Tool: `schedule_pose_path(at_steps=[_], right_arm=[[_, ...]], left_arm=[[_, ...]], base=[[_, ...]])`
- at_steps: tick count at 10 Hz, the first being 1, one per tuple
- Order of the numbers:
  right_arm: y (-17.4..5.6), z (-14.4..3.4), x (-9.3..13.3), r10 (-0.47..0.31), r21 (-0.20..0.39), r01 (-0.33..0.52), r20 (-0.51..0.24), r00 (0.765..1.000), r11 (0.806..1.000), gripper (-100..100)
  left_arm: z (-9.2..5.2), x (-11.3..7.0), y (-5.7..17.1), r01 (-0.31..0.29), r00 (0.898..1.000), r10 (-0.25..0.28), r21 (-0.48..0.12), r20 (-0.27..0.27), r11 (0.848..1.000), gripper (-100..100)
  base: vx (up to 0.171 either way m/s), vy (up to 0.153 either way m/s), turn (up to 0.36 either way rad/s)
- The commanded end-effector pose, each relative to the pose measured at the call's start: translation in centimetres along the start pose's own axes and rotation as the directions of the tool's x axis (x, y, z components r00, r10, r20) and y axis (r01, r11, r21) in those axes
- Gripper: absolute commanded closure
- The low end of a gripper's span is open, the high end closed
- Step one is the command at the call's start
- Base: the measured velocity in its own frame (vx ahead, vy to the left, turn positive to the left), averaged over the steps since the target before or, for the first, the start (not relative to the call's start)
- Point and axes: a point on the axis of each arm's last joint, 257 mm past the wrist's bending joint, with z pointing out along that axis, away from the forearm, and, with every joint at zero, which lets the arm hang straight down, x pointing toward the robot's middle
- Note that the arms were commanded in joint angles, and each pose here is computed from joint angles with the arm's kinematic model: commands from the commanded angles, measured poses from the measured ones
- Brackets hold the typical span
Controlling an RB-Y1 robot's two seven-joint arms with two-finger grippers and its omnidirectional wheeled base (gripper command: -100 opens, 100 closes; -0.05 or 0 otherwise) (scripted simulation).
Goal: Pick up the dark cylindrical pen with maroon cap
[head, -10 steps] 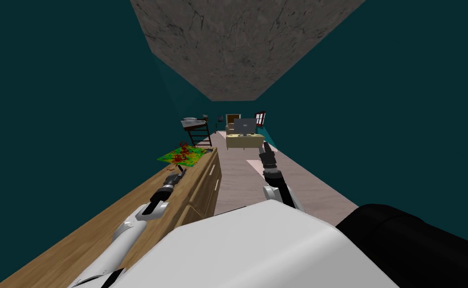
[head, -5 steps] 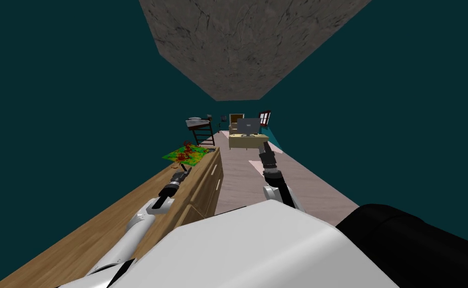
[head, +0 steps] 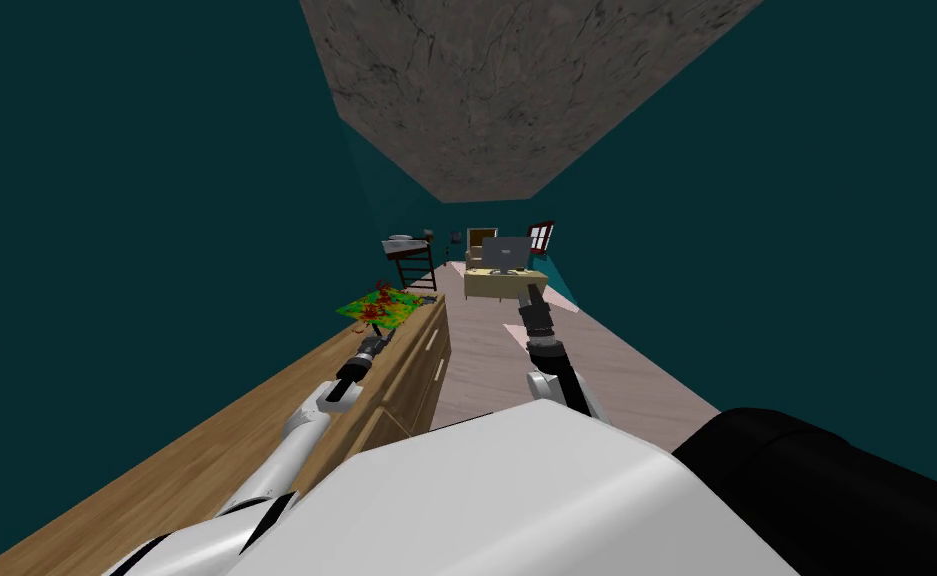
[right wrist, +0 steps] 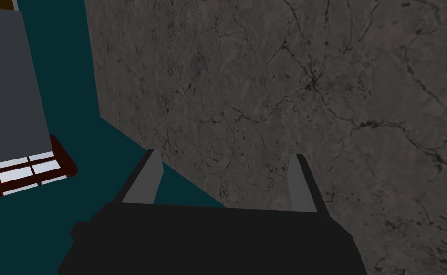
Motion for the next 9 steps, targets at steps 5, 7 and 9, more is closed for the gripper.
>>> schedule_pose_path(at_steps=[5,7,9], right_arm=[[0.01,0.00,0.00,0.000,0.000,0.000,0.000,1.000,1.000,0],[0.00,0.00,0.00,0.000,0.000,0.000,0.000,1.000,1.000,0],[0.01,0.01,0.00,0.000,0.000,0.000,0.000,1.000,1.000,0]], left_arm=[[0.95,0.59,-2.33,-0.035,0.999,0.036,0.050,-0.018,0.998,-100],[0.95,0.59,-2.33,-0.035,0.999,0.036,0.050,-0.018,0.998,-100],[0.95,0.59,-2.33,-0.035,0.999,0.036,0.050,-0.018,0.998,-100]], base=[[0.026,-0.027,0.086],[0.005,-0.004,0.016],[-0.011,0.011,-0.036]])
